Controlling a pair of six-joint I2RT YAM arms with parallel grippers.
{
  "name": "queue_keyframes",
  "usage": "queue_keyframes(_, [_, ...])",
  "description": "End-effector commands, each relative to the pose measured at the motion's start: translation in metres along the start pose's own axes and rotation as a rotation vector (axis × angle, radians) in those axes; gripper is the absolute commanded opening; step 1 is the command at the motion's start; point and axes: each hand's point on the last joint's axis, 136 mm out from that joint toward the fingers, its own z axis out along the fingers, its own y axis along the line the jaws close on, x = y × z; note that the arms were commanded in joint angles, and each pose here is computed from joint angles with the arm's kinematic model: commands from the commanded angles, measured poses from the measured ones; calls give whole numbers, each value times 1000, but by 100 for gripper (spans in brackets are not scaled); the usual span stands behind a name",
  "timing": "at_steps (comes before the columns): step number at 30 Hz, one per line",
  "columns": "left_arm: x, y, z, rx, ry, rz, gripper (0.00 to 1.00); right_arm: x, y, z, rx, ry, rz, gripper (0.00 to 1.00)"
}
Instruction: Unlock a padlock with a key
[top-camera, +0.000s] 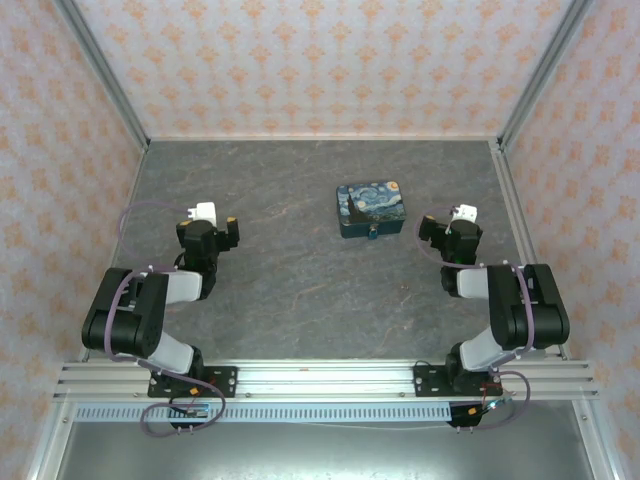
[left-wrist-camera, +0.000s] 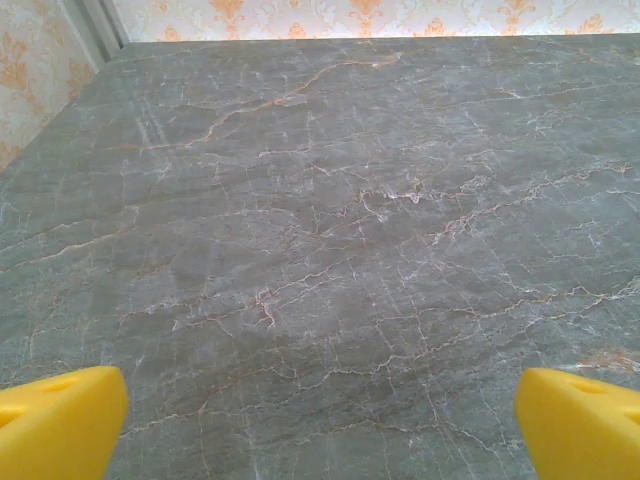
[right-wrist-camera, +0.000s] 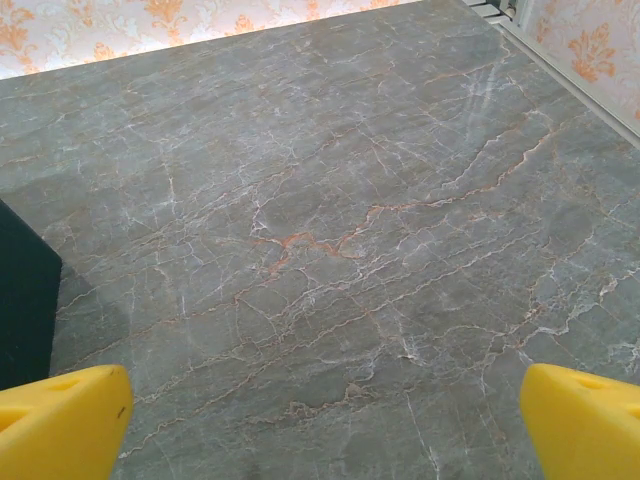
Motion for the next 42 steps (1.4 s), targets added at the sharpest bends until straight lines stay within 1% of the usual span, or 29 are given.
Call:
queue_keyframes(1, [-7,-1,1,4,-11,-19,100,-8,0,1,10,-18,6,99])
queue_keyframes(27, [-8,0,1,0,-14,-20,100,-8,-1,1,5,-19,13,99])
queue_keyframes(28, [-11,2,0,-11,-13,-25,100,-8,-1,0,8,-22,16,99])
queue_keyframes(31, [-29,8,-10,-31,-8,-29,100,-20,-16,-7,86,-44,62,99])
queue_keyframes(33, [-45,14,-23,-49,-25,-44,100,-31,-19,-18,93,-62,75,99])
queue_keyframes(35, [-62,18,-37,-57,-51,-86,100,-41,-21,-31,103,-58,91,99])
queue_keyframes(37, [-76,19,-50,-40,-51,-125,100,-49,-19,-42,90,-42,108,99])
queue_keyframes(39, [-92,17,-64,-13,-49,-191,100,-57,-13,-56,54,-18,155,99])
queue_keyframes(41, [-102,14,-74,16,-24,-276,100,-60,-3,-68,-1,14,210,99])
queue_keyframes(42, [-104,12,-77,26,9,-314,100,-62,3,-75,-35,33,242,99])
